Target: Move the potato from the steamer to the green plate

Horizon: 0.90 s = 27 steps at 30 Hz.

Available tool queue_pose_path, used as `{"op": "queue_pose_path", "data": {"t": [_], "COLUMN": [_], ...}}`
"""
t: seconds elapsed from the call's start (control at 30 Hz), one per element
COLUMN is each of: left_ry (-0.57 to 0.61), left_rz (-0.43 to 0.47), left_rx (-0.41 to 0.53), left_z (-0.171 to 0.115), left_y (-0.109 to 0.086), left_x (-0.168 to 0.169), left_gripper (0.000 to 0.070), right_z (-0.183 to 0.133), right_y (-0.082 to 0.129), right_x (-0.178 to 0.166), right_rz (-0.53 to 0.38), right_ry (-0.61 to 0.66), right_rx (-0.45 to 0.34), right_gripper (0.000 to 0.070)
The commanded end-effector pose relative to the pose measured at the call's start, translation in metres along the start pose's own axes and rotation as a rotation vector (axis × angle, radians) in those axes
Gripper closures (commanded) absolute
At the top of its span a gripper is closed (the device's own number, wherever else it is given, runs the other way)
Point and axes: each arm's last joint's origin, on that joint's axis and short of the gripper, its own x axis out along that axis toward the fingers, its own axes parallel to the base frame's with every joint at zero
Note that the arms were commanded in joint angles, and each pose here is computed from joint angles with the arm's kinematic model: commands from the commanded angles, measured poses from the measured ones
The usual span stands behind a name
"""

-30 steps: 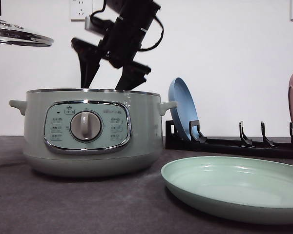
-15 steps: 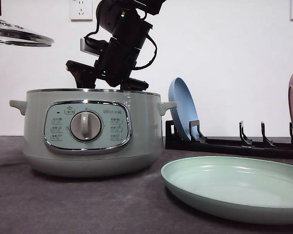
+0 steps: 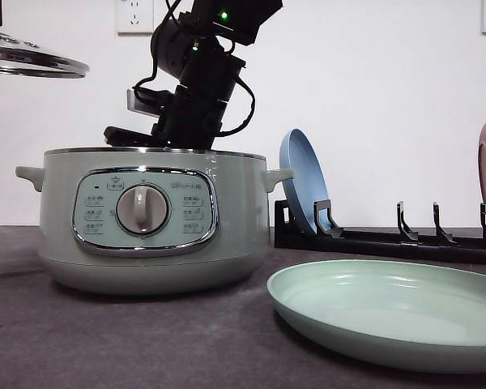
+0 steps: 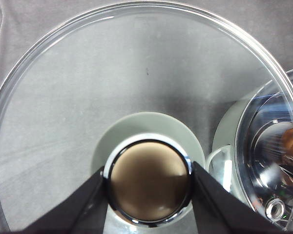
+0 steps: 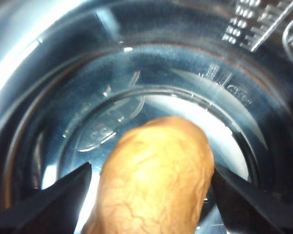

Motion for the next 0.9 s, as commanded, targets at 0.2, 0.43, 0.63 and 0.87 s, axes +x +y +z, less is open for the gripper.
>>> {"op": "queue_pose_path", "data": {"t": [0.2,0.43,0.63,0.87], "left_ry": [-0.098,-0.098,-0.102,-0.105], "left_rz": [0.010,0.010,0.005,-0.039], "left_rx": [-0.012,-0.012,-0.011,-0.009], "left_z": [0.006,0.006,0.006,0.006], "left_y": [0.002,0.002,0.002,0.000], "left_x": [-0.019,-0.019,-0.019,-0.020], "left_gripper": [0.0700,0.0700,0.0700,0.0700], "right_z": [0.002,0.010,0.017,0.012], "right_y": [0.005,0.008,0.015,0.014], "right_x": [0.004,-0.028,-0.086,-0.170], "right_rz": [0.006,0.012,0.020,0.013], "right_ry": [-0.003,-0.060,-0.144,-0.238], "right_rx": [0.003,-0.018,-0.067,-0.095], "right_gripper": [0.0466,0.0466,0.0466,0.0466]}}
